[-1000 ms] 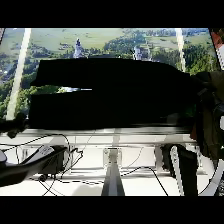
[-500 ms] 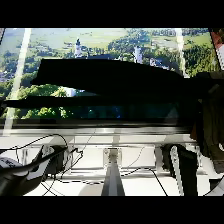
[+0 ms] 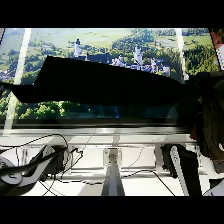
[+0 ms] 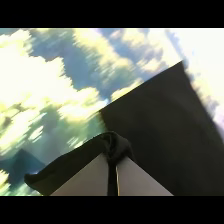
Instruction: Fold the clothes and pants, and hang the long-sleeved shirts on hangers.
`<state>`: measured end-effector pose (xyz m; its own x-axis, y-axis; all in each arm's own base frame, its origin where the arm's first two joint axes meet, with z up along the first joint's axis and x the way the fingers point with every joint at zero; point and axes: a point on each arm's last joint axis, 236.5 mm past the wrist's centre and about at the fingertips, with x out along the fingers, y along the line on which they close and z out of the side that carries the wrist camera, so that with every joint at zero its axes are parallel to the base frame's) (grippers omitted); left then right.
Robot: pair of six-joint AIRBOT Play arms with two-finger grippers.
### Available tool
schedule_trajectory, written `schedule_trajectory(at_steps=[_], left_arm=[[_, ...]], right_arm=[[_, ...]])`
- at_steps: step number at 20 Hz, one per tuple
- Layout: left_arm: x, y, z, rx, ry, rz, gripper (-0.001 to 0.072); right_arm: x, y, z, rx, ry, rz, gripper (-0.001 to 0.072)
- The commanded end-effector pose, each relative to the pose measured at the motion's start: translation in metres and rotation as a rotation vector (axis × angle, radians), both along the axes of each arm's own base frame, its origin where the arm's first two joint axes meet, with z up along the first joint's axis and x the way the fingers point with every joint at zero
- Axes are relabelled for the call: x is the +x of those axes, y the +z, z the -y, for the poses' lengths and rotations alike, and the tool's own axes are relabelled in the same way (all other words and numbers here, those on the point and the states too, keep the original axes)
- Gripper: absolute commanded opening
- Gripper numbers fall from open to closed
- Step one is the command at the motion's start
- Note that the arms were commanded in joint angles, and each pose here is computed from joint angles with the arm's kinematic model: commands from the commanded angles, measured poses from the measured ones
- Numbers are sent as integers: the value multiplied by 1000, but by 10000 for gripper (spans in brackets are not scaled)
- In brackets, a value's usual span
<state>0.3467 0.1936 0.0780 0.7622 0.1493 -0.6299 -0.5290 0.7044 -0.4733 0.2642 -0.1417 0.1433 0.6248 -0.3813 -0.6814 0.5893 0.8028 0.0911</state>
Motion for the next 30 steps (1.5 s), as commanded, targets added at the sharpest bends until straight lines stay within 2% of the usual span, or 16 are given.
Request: schedule_trajectory(at_steps=[1, 4, 7, 10, 14, 15, 16, 21, 22, 23, 24, 28, 30], left_arm=[[67, 0, 24, 9, -62, 51, 5], [134, -13, 53, 36, -145, 75, 5], [179, -43, 66, -45, -135, 57, 5], [203, -66, 71, -71, -134, 40, 6], [220, -68, 66, -50, -110, 75, 17], [221, -67, 67, -44, -110, 80, 267], [222, -64, 65, -40, -104, 90, 720], [206, -29, 57, -47, -116, 105, 694], [197, -23, 52, -53, -122, 92, 666], [185, -22, 47, -76, -127, 65, 533], [172, -24, 42, -107, -135, 27, 475], [111, -59, 45, -274, -183, -171, 475], [84, -76, 52, -282, -162, -210, 474]], right_arm=[[38, -32, 14, 78, -51, -9, 14], [66, -69, 25, 147, -103, -26, 15], [97, -97, 35, 204, -154, 15, 15], [128, -109, 38, 273, -184, 115, 15], [166, -96, 47, 283, -176, 298, 26], [171, -93, 49, 276, -173, 327, 250], [171, -91, 49, 272, -171, 335, 695], [167, -96, 47, 282, -175, 303, 697], [166, -99, 46, 285, -176, 292, 697], [163, -102, 45, 291, -179, 275, 697], [161, -105, 44, 296, -182, 258, 697], [152, -118, 39, 294, -167, 182, 696], [151, -122, 31, 209, -55, 103, 695]])
